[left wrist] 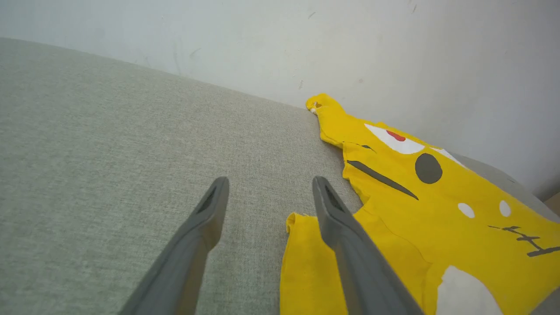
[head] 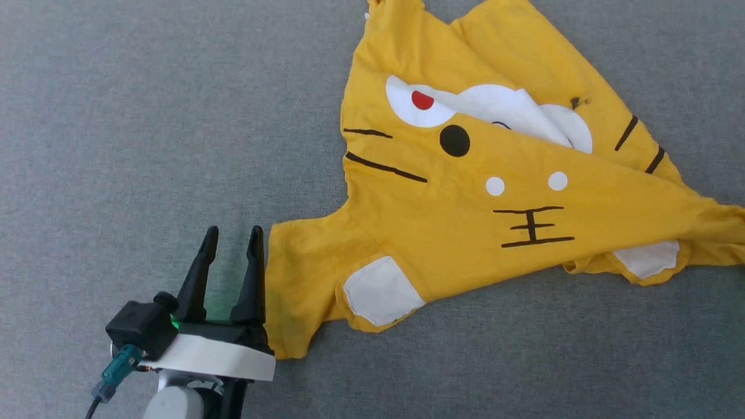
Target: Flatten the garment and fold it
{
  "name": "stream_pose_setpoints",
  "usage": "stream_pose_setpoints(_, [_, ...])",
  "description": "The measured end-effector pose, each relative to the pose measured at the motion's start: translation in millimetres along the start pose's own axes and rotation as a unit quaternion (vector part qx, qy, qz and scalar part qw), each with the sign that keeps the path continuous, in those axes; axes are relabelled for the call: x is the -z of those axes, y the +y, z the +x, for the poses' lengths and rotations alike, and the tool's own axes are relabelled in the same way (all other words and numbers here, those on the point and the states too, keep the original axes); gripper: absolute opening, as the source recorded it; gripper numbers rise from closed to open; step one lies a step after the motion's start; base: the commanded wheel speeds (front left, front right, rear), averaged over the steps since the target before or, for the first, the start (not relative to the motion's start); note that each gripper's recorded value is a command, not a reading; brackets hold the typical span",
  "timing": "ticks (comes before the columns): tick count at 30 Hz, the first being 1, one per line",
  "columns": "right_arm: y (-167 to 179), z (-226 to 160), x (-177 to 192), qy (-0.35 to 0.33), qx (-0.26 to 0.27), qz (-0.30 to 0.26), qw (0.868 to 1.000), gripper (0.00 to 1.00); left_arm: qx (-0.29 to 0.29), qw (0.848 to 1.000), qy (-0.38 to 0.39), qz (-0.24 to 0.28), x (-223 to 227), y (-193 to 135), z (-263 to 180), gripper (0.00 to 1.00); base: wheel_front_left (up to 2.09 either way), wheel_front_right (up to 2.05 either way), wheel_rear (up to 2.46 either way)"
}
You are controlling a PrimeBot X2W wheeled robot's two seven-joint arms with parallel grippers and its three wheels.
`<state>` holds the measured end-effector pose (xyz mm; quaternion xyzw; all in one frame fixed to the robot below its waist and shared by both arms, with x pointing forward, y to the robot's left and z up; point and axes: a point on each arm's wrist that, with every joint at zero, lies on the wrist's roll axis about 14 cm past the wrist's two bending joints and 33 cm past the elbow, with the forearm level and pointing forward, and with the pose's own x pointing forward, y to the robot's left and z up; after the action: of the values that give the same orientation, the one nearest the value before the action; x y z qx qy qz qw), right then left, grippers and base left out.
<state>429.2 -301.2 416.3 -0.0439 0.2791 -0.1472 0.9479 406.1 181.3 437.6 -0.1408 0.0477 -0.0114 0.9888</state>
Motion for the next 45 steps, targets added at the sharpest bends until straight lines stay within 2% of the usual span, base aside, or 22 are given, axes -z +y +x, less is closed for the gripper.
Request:
stream_pose_setpoints(2, [-1,9,-1,-0.011,0.009,-0.023,1.000,1.00,0.001,1.000,0.003,0.002,2,2,1,1.00,0.00,0.00,0.00])
stream_pose_setpoints(4, [12,17,-11,-0.035,-0.005,-0.020,0.999,1.00,-0.001,1.000,0.003,0.004,1,4,2,1.00,0.00,0.00,0.00])
stream_pose_setpoints(10, [87,12,-60,-0.117,-0.107,-0.012,0.987,1.00,-0.002,1.000,-0.001,0.005,-2,4,0,1.00,0.00,0.00,0.00])
stream_pose_setpoints(13, [125,2,-78,-0.127,-0.160,-0.025,0.979,1.00,0.000,1.000,-0.003,0.003,-3,2,-2,1.00,0.00,0.00,0.00])
stream_pose_setpoints(19, [179,5,-76,-0.053,-0.235,-0.071,0.968,1.00,-0.006,1.000,-0.001,0.000,-3,5,-4,1.00,0.00,0.00,0.00])
stream_pose_setpoints(21, [188,12,-67,-0.017,-0.243,-0.106,0.964,1.00,-0.009,1.000,0.000,0.001,-2,7,-4,1.00,0.00,0.00,0.00])
stream_pose_setpoints(27, [202,35,-33,0.079,-0.250,-0.152,0.953,1.00,-0.015,1.000,-0.002,0.003,-4,10,-4,1.00,0.00,0.00,0.00])
stream_pose_setpoints(28, [204,37,-24,0.097,-0.251,-0.160,0.950,0.68,-0.016,1.000,-0.003,0.003,-4,11,-5,1.00,0.00,0.00,0.00])
stream_pose_setpoints(29, [206,39,-20,0.106,-0.253,-0.165,0.947,0.29,-0.018,1.000,-0.002,0.003,-4,12,-5,1.00,0.00,0.00,0.00])
stream_pose_setpoints(30, [209,41,-20,0.107,-0.254,-0.168,0.946,0.00,-0.020,1.000,0.000,0.003,-3,13,-7,1.00,0.00,0.00,0.00])
stream_pose_setpoints(36, [228,46,-34,0.082,-0.269,-0.187,0.941,0.00,-0.037,0.999,0.005,0.003,-1,20,-14,1.00,0.00,0.00,0.00])
stream_pose_setpoints(45, [260,54,-132,-0.058,-0.272,-0.209,0.937,0.00,-0.045,0.999,0.001,0.002,-3,24,-13,1.00,0.00,0.00,0.00])
